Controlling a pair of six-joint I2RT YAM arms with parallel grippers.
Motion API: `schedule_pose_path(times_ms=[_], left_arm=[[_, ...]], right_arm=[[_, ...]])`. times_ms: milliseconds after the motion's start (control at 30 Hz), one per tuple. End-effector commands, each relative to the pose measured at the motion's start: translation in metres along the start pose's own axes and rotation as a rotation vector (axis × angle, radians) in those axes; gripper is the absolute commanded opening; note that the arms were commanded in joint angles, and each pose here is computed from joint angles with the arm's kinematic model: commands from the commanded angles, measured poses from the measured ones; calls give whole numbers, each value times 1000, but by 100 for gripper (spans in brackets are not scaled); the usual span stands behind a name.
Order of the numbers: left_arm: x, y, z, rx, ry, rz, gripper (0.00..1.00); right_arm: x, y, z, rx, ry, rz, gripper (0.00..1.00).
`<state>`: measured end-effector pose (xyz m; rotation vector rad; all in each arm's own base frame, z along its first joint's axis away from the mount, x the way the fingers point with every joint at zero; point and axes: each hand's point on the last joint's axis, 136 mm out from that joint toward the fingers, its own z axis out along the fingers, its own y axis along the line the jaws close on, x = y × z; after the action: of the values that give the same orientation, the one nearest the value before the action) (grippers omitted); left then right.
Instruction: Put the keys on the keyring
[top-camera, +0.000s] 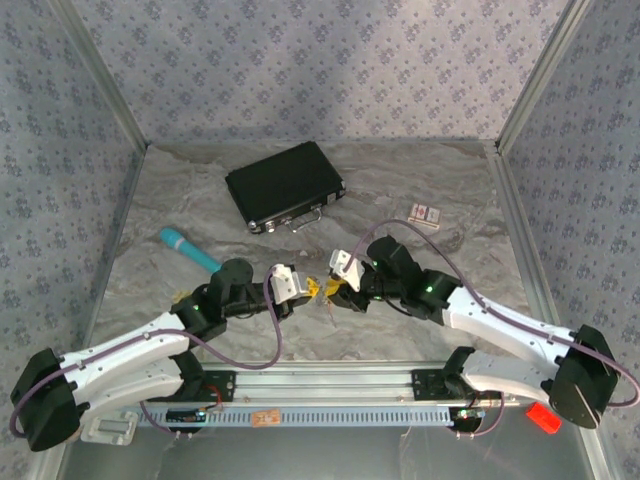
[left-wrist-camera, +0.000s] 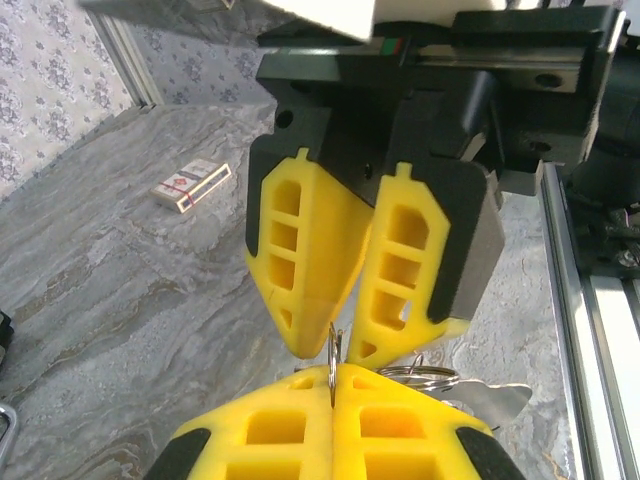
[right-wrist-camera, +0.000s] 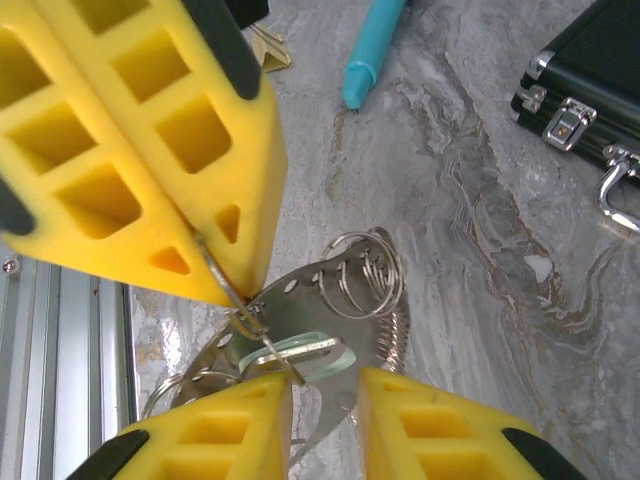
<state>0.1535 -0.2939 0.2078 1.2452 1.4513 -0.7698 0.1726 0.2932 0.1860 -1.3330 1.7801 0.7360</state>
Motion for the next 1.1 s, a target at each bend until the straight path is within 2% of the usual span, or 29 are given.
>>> schedule_pose_path(times_ms=[0,100,367,833,1067], left_arm=[[-23,-4,-4,21,-95,5,0],[-23,-5,-3,23,-102,-5,0],[-18,-10,-1,51,-96,-6,0],[-13,-14,0,74,-99,-3,0],[-16,-14,-1,71,-110,1,0]], right_arm=[[-17,4,-16,-2,-36,-73,27],[-15,8,-21,-15,-33,-124,30],[-19,6,-22,-11,-22,-188,30],[-21,16,-14,-83,-13,-183,18],[-17,16,-13,-85,4,-180,6]])
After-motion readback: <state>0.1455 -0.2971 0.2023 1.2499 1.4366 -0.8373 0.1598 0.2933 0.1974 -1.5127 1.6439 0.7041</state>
